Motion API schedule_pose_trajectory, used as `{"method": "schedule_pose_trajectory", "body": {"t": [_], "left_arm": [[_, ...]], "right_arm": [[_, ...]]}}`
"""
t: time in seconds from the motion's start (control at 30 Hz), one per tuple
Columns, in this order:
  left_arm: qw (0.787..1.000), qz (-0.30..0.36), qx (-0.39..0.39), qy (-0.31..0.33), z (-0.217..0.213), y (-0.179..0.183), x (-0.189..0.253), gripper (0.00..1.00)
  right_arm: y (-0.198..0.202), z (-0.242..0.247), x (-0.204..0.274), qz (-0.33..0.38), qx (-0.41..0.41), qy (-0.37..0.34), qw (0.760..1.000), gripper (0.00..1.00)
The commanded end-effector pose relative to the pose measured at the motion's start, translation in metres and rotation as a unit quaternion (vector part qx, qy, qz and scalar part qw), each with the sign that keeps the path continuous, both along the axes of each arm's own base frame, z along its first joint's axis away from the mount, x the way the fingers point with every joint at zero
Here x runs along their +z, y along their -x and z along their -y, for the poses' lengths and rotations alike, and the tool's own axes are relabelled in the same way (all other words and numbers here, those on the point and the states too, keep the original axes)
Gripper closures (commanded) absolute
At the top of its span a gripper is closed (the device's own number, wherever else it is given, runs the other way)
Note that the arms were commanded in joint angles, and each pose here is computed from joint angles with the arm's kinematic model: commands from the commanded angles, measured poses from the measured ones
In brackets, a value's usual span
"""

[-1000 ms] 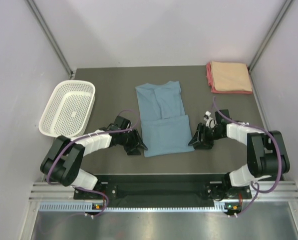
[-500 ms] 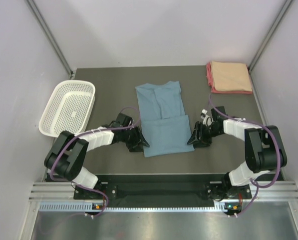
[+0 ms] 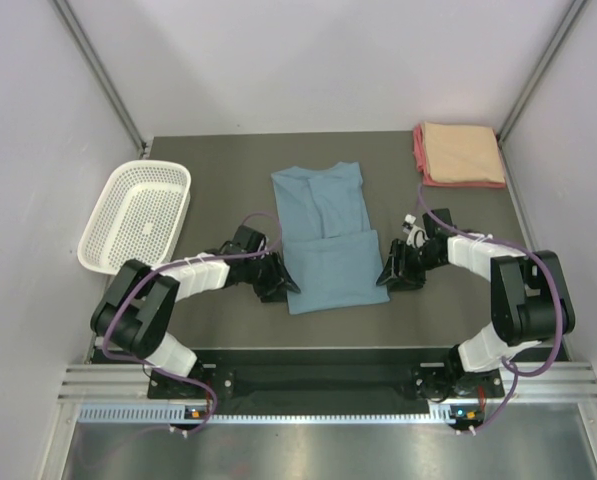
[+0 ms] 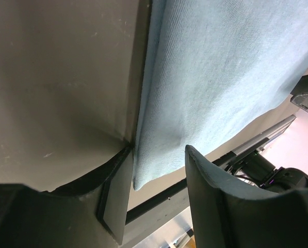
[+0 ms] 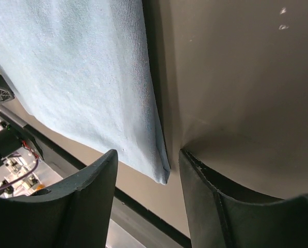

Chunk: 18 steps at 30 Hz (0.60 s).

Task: Fold and stack the t-shirts
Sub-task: Fold the tshirt

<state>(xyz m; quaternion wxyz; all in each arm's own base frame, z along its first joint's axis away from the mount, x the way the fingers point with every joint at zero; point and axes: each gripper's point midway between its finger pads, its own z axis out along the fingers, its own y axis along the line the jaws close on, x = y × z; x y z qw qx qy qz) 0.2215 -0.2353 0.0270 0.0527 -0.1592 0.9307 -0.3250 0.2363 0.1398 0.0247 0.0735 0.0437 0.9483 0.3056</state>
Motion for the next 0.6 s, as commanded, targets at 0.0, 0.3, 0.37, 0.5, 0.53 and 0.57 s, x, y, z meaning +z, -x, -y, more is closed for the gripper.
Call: {"method": "schedule_pose_trajectory", "body": {"t": [0.0,0.3,0.37,0.5,0.53,0.57], "left_arm": [[0.999,-0.022,0.002,-0.048,-0.018,0.019,-0.026,0.5],[0.999,-0.028,0.005,-0.042,-0.016,0.023,-0.019,0.47],[0.999,-0.03,0.005,-0.038,-0.015,0.025,-0.02,0.46],[0.999,-0.037,0.003,-0.032,-0.011,0.026,-0.027,0.46],[0.999,-0.039,0.005,-0.029,-0.009,0.026,-0.028,0.46],[0.999,-0.033,0.003,-0.021,-0.006,0.025,-0.028,0.46]], "right_arm": [[-0.004,0.026,-0.028,0.007,0.005,0.089,0.996,0.47],[0.004,0.03,-0.026,0.004,0.002,0.096,0.995,0.42],[0.003,0.029,-0.027,0.004,0.002,0.092,0.996,0.41],[0.002,0.022,-0.03,-0.003,0.015,0.084,0.996,0.42],[0.004,0.016,-0.03,-0.003,0.027,0.081,0.996,0.42],[0.007,0.014,-0.033,-0.009,0.031,0.078,0.996,0.42]]}}
